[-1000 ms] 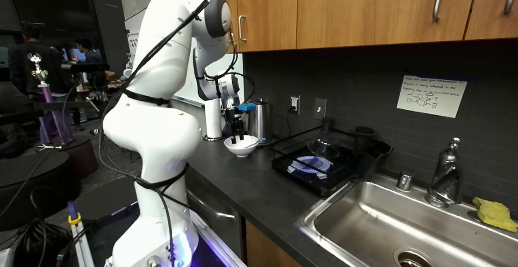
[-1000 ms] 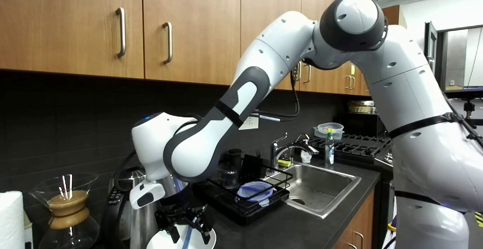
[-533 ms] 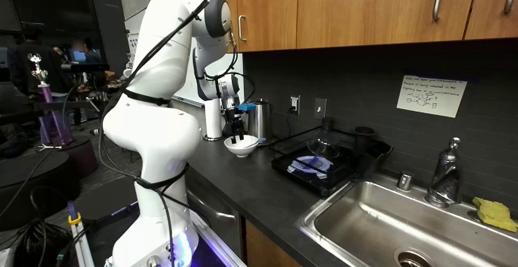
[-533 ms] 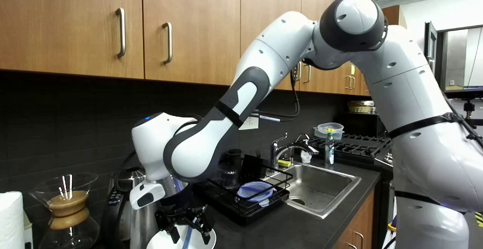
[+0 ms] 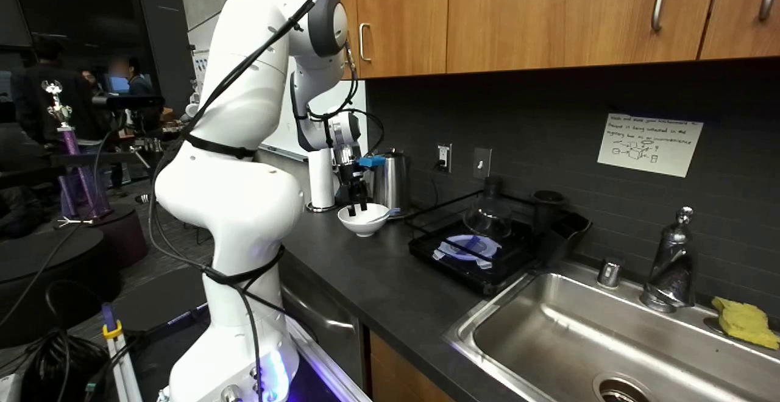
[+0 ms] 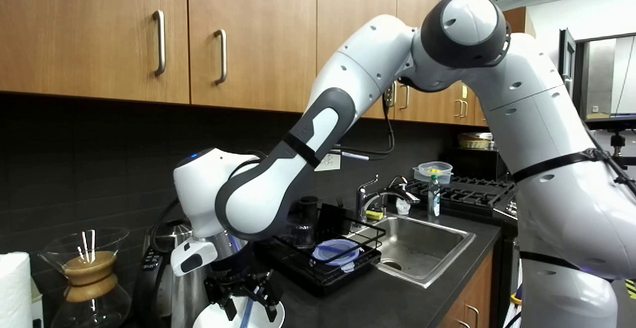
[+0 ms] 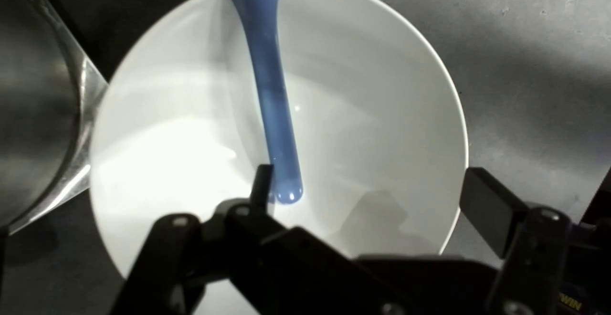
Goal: Put the fork in the bowl
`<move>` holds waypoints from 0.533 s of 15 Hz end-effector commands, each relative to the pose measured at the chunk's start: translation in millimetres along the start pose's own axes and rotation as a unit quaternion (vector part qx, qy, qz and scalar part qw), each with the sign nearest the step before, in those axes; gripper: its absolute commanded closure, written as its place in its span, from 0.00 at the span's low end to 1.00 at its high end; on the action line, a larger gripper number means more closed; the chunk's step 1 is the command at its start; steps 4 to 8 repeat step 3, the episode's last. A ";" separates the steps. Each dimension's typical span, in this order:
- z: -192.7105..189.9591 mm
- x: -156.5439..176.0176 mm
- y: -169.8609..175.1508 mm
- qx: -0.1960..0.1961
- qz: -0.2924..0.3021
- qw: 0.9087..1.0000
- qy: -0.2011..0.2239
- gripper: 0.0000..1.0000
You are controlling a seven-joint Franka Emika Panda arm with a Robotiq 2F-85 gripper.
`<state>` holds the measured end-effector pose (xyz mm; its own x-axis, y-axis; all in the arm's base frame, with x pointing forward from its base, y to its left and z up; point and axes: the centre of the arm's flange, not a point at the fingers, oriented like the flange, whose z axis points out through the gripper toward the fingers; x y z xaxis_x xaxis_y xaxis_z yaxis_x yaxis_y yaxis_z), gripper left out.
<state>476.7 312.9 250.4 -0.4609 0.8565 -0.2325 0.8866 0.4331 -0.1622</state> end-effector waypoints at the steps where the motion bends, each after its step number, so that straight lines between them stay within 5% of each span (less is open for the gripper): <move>1: 0.0 0.0 0.0 0.000 0.000 1.000 0.000 0.00; 8: 0.0 0.0 0.0 0.000 0.000 1.000 0.000 0.00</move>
